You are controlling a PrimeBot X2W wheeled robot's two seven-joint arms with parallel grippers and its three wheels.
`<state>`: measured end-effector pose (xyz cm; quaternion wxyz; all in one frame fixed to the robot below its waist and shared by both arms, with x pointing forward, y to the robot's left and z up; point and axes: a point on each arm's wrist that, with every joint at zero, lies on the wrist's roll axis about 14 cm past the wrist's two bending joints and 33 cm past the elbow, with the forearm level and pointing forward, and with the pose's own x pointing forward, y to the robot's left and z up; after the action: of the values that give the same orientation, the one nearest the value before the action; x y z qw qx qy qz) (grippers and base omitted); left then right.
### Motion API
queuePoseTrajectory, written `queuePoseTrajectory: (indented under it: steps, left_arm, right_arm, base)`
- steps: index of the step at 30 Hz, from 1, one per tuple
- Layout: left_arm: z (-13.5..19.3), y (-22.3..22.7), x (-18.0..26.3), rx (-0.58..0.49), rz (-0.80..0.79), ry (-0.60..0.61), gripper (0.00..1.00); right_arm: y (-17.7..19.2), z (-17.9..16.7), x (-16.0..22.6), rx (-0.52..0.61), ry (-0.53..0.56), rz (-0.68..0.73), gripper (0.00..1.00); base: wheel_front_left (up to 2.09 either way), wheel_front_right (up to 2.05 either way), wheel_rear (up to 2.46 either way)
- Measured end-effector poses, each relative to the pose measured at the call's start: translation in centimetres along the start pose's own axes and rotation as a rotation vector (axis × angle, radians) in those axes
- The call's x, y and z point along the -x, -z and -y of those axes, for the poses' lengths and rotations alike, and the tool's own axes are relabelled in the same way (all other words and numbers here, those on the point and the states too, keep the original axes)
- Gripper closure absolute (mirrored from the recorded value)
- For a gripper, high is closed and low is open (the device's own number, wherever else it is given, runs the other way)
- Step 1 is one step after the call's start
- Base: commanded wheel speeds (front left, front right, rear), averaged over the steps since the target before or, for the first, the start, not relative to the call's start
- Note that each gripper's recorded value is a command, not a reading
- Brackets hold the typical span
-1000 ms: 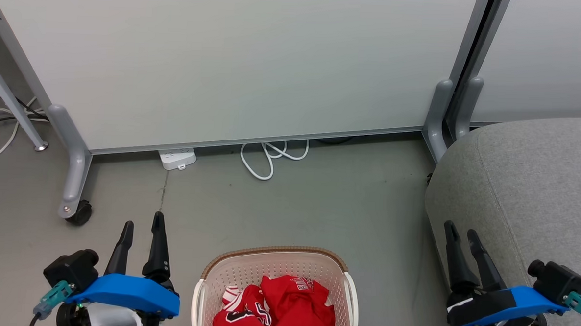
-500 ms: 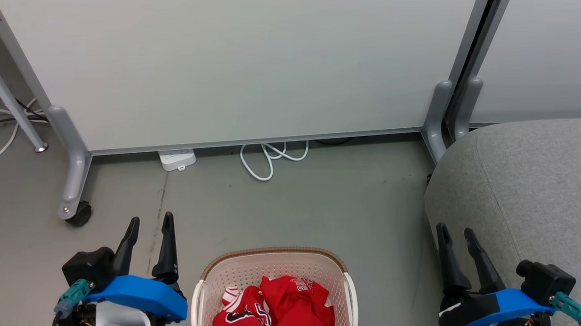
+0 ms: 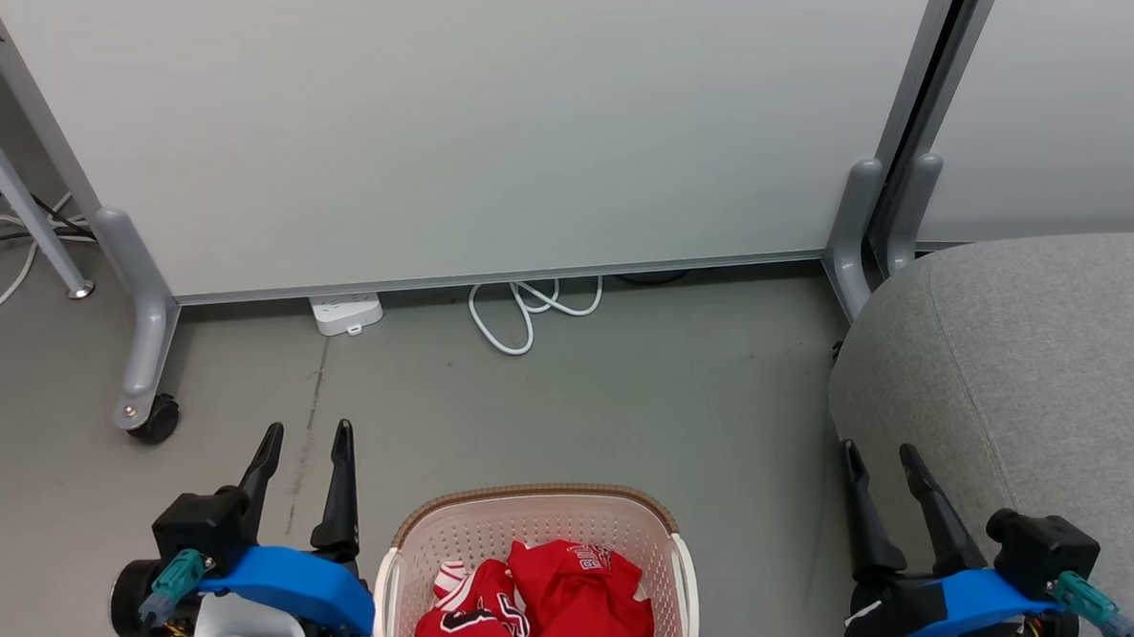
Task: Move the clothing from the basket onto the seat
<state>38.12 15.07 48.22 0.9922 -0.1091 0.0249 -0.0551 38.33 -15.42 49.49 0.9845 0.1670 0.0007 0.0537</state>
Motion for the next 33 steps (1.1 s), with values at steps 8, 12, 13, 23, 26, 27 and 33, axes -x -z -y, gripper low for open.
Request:
queuePoseTrajectory:
  steps: [8,12,13,23,26,27,33]
  left_arm:
    - [0.18,0.23,0.08,-0.053,0.001,0.012,0.00]
    - [0.33,0.24,0.07,-0.072,0.004,0.021,0.00]
    - [0.37,0.27,0.08,-0.082,0.004,0.024,0.00]
    - [0.67,0.52,0.19,-0.148,0.004,0.042,0.00]
    - [0.74,0.62,0.22,-0.166,0.004,0.048,0.00]
    - [0.77,0.67,0.23,-0.173,0.003,0.050,0.00]
    - [0.95,0.91,0.30,-0.209,0.000,0.063,0.00]
  right_arm:
    - [0.04,-0.04,0.00,0.069,-0.009,0.002,0.00]
    - [-0.03,-0.01,0.00,0.098,-0.011,0.007,0.00]
    - [-0.03,0.06,0.00,0.106,-0.010,0.006,0.00]
    - [0.23,0.55,0.17,0.166,-0.004,0.003,0.00]
    - [0.41,0.58,0.21,0.187,-0.006,-0.002,0.00]
    - [0.46,0.58,0.22,0.193,-0.007,-0.004,0.00]
    - [0.58,0.48,0.16,0.225,-0.016,-0.005,0.00]
  base:
    - [0.00,0.00,0.00]
    - [0.00,0.00,0.00]
    - [0.00,0.00,0.00]
    - [0.00,0.00,0.00]
    - [0.00,0.00,0.00]
    - [0.00,0.00,0.00]
    - [0.00,0.00,0.00]
